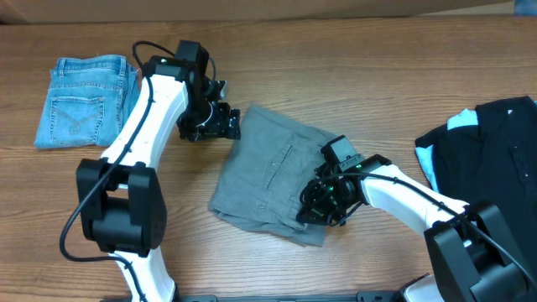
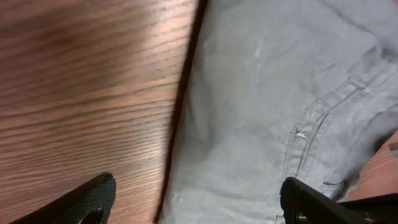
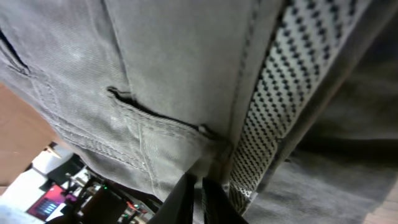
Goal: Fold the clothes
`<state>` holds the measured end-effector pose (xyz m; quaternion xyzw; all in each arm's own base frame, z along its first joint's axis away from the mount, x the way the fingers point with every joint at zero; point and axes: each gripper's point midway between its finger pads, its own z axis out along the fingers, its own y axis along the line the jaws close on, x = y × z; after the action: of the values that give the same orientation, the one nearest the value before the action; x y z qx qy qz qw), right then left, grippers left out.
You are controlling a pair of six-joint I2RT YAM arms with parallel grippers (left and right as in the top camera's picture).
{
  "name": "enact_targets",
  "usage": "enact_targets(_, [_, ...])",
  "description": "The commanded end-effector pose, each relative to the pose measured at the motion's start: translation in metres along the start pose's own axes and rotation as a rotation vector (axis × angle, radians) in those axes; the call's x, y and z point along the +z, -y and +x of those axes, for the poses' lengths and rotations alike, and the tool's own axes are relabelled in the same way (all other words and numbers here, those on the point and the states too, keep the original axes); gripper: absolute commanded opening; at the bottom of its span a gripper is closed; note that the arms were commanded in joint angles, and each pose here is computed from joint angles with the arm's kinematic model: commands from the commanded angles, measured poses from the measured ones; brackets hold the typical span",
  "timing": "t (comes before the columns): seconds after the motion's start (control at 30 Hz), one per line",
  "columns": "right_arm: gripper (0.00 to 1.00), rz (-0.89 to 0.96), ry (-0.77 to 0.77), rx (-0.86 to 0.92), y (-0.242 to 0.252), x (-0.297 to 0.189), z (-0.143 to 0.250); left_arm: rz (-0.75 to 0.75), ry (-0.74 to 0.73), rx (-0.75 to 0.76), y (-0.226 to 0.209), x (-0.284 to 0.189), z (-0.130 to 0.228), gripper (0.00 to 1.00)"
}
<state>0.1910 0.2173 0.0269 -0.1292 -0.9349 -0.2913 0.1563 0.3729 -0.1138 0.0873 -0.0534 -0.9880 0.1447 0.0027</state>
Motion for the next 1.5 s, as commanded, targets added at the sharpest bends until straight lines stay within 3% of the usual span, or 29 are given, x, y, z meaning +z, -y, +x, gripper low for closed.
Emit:
enact_targets(0.0, [0.1,-0.021,-0.018,0.022,-0.004,0.001,0.003,0.042,-0.091,0.031,0.0,0.033,0.009,0.86])
enact_targets(0.2, [0.1,-0.022,-0.018,0.022,-0.004,0.001,0.003,0.206,-0.092,0.085,0.016,0.07,-0.007,0.86])
enact_targets(0.53, [0.1,-0.025,-0.015,0.019,-0.005,0.001,0.002,0.249,-0.071,0.221,0.022,0.088,-0.013,0.93])
enact_targets(0.7, [0.1,-0.025,-0.015,0.017,-0.005,0.001,0.002,0.306,-0.136,0.242,0.022,0.122,-0.004,0.93])
enact_targets(0.83, [0.1,-0.028,-0.017,0.015,-0.005,0.001,0.002,0.41,-0.182,0.235,0.03,0.142,0.006,0.8])
enact_targets(0.97, [0.1,-0.032,-0.018,0.012,-0.006,0.001,0.002,0.432,-0.182,0.236,0.034,0.144,0.006,0.78])
enact_targets(1.07, [0.1,-0.034,-0.017,0.011,-0.007,0.001,0.002,0.474,-0.182,0.235,0.044,0.14,0.006,0.72])
enact_targets(1.2, [0.09,-0.036,-0.019,0.01,-0.007,0.001,0.002,0.506,-0.202,0.24,0.056,0.139,0.012,0.57])
enact_targets(1.33, [0.09,-0.036,-0.019,0.01,-0.007,0.001,0.002,0.494,-0.224,0.262,0.064,0.142,0.018,0.5])
enact_targets(1.47, [0.09,-0.036,-0.019,0.011,-0.007,0.001,0.002,0.476,-0.232,0.266,0.065,0.144,0.02,0.32])
